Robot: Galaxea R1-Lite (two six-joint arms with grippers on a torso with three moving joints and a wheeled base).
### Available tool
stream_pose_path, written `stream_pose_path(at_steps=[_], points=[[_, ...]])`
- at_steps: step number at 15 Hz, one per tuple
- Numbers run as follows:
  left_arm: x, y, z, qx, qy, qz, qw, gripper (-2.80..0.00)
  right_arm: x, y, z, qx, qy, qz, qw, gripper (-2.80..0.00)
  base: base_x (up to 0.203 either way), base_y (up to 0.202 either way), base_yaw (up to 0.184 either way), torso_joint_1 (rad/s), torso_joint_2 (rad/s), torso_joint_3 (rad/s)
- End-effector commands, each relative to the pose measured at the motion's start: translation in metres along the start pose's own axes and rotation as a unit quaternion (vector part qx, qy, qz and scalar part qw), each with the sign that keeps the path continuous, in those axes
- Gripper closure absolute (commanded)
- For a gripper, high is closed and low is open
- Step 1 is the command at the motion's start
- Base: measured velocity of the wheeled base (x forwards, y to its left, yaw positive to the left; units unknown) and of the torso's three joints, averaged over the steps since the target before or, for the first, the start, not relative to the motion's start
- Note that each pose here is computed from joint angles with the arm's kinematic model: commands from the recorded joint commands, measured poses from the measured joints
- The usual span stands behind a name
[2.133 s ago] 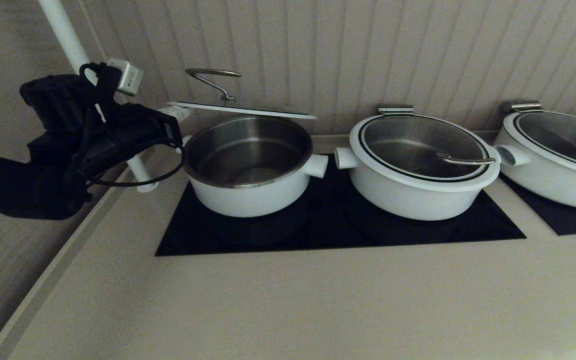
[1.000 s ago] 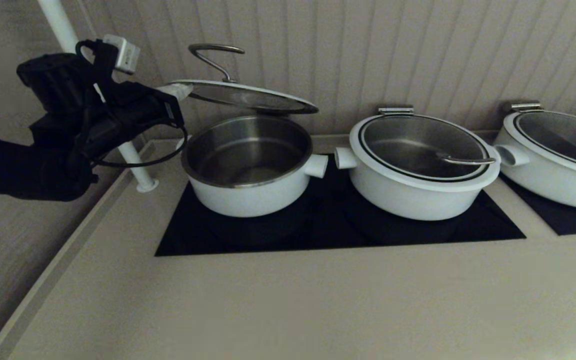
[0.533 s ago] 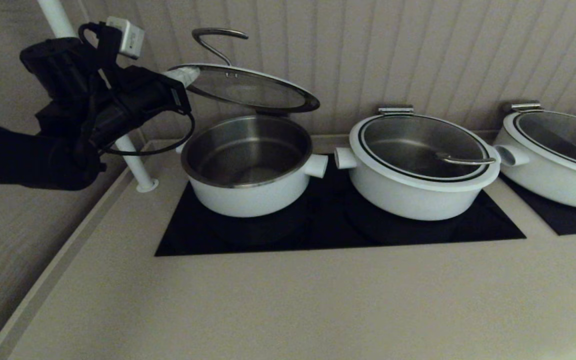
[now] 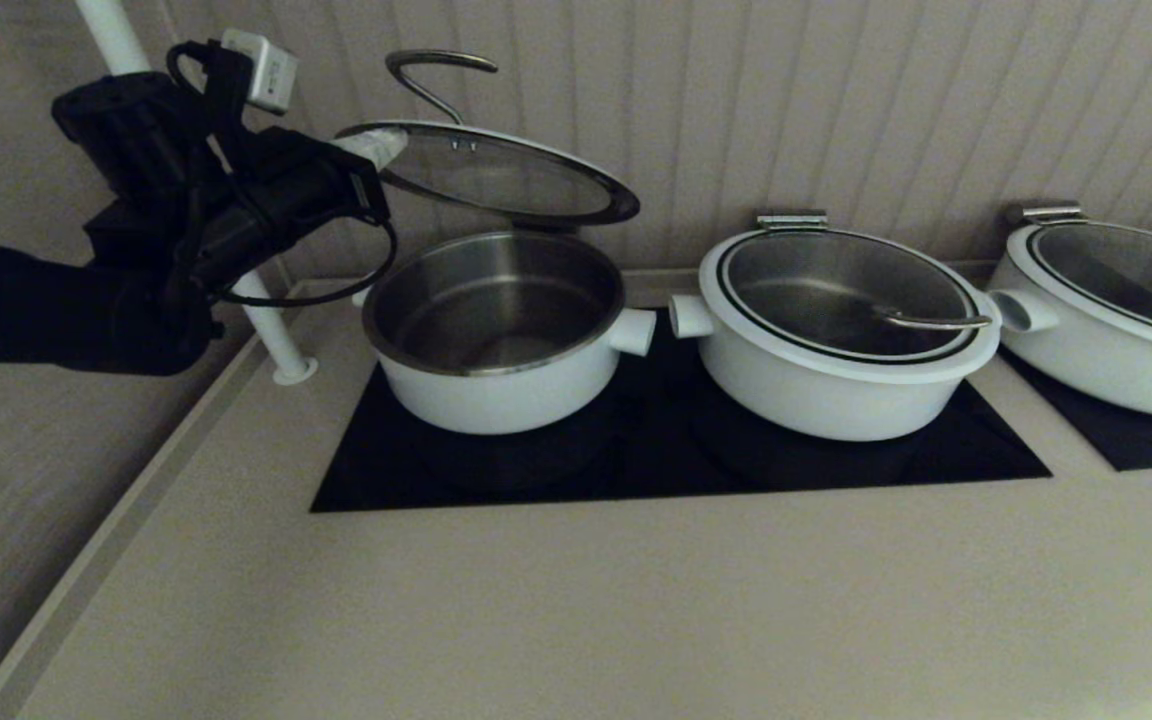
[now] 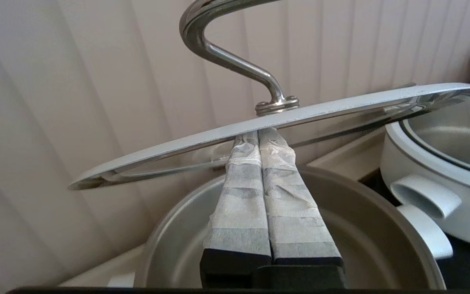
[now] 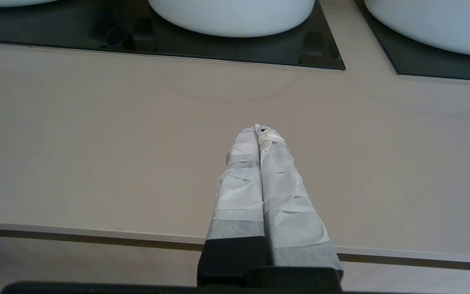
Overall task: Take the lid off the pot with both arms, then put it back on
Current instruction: Open the pot lid completely
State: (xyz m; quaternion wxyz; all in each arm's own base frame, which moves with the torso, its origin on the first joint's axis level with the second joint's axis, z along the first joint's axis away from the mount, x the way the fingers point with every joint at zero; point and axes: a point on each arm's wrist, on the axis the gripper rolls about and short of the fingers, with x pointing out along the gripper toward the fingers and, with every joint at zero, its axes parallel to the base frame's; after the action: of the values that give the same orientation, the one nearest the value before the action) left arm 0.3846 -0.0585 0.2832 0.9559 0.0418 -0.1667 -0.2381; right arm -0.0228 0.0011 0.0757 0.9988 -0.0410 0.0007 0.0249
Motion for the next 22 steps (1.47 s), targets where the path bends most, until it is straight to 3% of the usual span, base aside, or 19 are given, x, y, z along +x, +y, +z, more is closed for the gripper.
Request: stream_pose_path(at_steps=[1,13,22], points=[[0.007,0.002,-0.001,0.003,-0.009,0.000,1.0000,0.00,0.000,0.000,0.000,0.000,0.000,0.000,1.000,0.00,0.000,0.000,0.000,0.000,0.00,0.000],[0.030,-0.008,0.010,0.009,-0.048,-0.018,0.9987,0.00,0.000,0.000,0.000,0.000,0.000,0.000,1.000,0.00,0.000,0.000,0.000,0.000,0.00,0.000],[0.053,0.001,0.006,0.023,-0.079,-0.015,0.9965,0.00,0.000,0.000,0.000,0.000,0.000,0.000,1.000,0.00,0.000,0.000,0.000,0.000,0.00,0.000]])
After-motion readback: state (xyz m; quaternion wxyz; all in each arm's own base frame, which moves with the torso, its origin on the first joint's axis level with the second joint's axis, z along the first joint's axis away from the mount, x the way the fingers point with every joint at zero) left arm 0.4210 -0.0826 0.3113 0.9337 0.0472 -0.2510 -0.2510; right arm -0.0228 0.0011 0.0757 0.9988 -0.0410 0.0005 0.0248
